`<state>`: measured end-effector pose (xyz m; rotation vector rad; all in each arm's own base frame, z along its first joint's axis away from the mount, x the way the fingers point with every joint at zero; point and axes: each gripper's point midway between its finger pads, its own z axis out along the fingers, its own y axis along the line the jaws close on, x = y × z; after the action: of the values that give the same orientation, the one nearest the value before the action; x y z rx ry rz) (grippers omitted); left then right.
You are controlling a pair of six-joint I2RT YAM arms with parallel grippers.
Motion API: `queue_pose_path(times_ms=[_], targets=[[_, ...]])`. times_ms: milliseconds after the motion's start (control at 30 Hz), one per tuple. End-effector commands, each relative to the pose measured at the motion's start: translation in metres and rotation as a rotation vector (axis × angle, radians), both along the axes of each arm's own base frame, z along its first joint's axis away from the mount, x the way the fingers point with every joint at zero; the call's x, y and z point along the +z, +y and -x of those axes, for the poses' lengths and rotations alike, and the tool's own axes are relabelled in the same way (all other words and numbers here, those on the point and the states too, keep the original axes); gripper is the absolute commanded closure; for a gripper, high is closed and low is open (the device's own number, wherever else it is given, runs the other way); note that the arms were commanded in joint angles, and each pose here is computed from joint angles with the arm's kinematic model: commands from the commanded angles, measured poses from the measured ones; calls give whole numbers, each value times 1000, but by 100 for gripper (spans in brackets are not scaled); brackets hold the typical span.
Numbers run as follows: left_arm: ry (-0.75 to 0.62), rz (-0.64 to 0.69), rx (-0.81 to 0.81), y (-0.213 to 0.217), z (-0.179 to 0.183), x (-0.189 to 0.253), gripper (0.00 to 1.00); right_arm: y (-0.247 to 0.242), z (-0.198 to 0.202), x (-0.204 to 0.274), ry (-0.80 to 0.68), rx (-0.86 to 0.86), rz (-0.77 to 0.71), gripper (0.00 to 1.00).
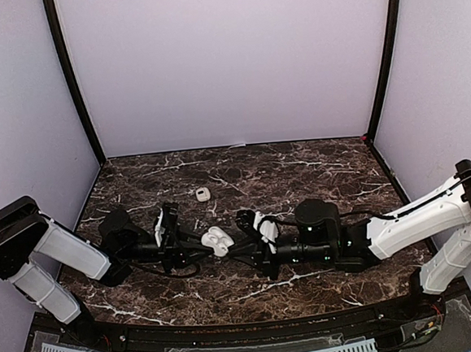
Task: Insert the wireless bluetooth earbuds into the charging case
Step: Insert the right earbud into the right side groove of the charging case.
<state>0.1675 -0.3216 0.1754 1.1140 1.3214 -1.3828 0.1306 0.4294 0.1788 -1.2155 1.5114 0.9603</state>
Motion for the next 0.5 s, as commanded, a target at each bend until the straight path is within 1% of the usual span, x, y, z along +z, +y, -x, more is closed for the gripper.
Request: queue_pose_path(times_ms=[0, 267, 367, 467], targets=[[-38, 32, 25, 1, -4, 12, 87, -2, 20, 10, 4, 74, -36, 85], [-33, 8, 19, 2, -2, 7, 87, -12, 14, 19, -7, 31, -59, 75], [-29, -1, 14, 2, -1, 5, 87, -20, 6, 25, -4, -4, -76, 72], [-24, -7, 8, 2, 0, 4, 87, -28, -6, 29, 11, -36, -90, 72]])
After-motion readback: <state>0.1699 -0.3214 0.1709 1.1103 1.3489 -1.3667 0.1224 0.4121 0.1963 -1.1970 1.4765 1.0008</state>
